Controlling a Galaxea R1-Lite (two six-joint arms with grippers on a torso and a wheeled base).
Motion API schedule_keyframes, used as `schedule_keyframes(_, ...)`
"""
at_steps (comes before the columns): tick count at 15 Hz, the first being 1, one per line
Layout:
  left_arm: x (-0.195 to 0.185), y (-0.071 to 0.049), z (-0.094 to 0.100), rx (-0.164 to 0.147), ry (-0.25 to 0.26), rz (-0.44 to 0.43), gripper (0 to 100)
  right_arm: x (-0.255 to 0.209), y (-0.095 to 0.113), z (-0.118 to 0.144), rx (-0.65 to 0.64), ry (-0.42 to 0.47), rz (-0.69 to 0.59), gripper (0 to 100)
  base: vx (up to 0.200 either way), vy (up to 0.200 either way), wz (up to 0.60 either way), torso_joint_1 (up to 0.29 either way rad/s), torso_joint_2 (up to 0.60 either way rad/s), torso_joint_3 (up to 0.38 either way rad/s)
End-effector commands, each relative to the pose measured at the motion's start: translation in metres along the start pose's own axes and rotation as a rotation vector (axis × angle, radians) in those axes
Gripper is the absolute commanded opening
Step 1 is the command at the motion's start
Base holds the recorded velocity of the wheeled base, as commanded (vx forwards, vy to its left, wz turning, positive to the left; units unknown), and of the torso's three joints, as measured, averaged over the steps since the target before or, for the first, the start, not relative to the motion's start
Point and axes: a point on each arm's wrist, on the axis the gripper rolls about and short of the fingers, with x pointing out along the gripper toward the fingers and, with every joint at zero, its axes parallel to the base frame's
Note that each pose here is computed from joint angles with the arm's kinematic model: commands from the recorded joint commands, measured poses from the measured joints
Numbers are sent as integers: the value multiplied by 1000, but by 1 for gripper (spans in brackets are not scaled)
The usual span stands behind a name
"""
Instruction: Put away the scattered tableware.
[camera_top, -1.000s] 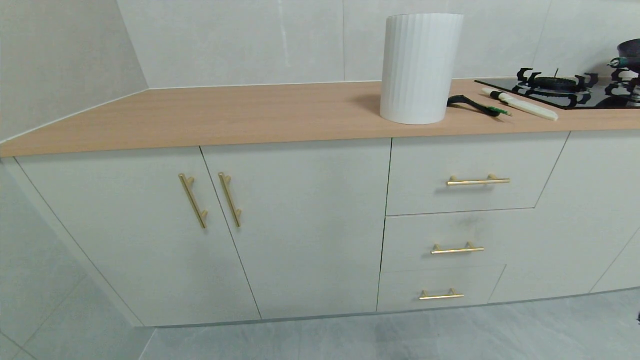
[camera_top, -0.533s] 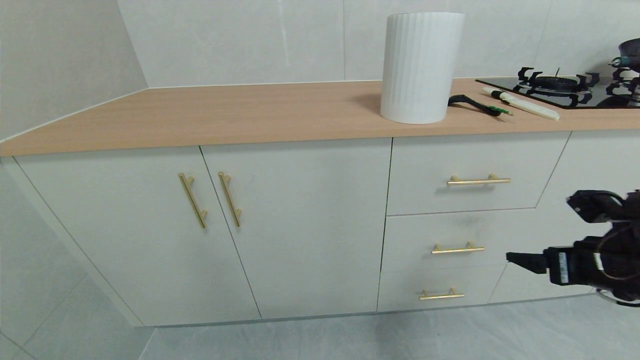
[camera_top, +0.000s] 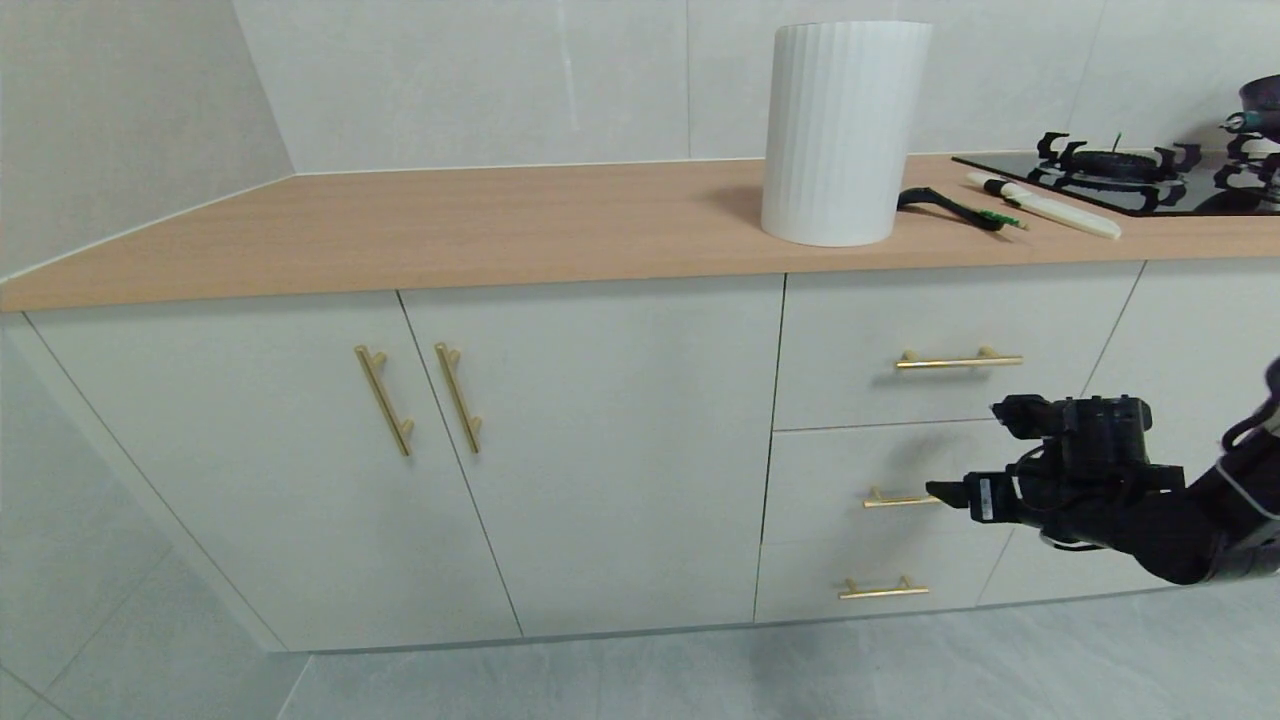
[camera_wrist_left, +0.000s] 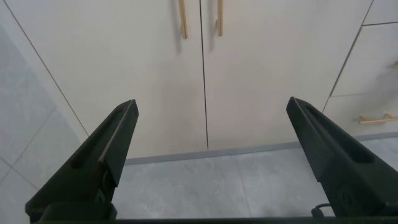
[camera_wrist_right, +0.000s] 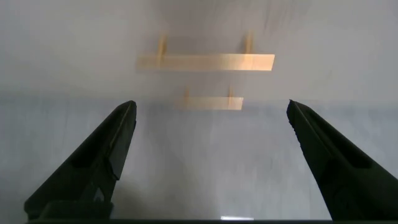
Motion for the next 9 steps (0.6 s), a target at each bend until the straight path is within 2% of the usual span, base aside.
schedule_keyframes(1,0,0,0,0,1,0,100,30,-7,-26,8,37,-15,100,0,0,0,0,0,0)
schedule_keyframes(9,0,0,0,0,1,0,100,65,-8,-33,3,-55,-85,100,0,0,0,0,0,0)
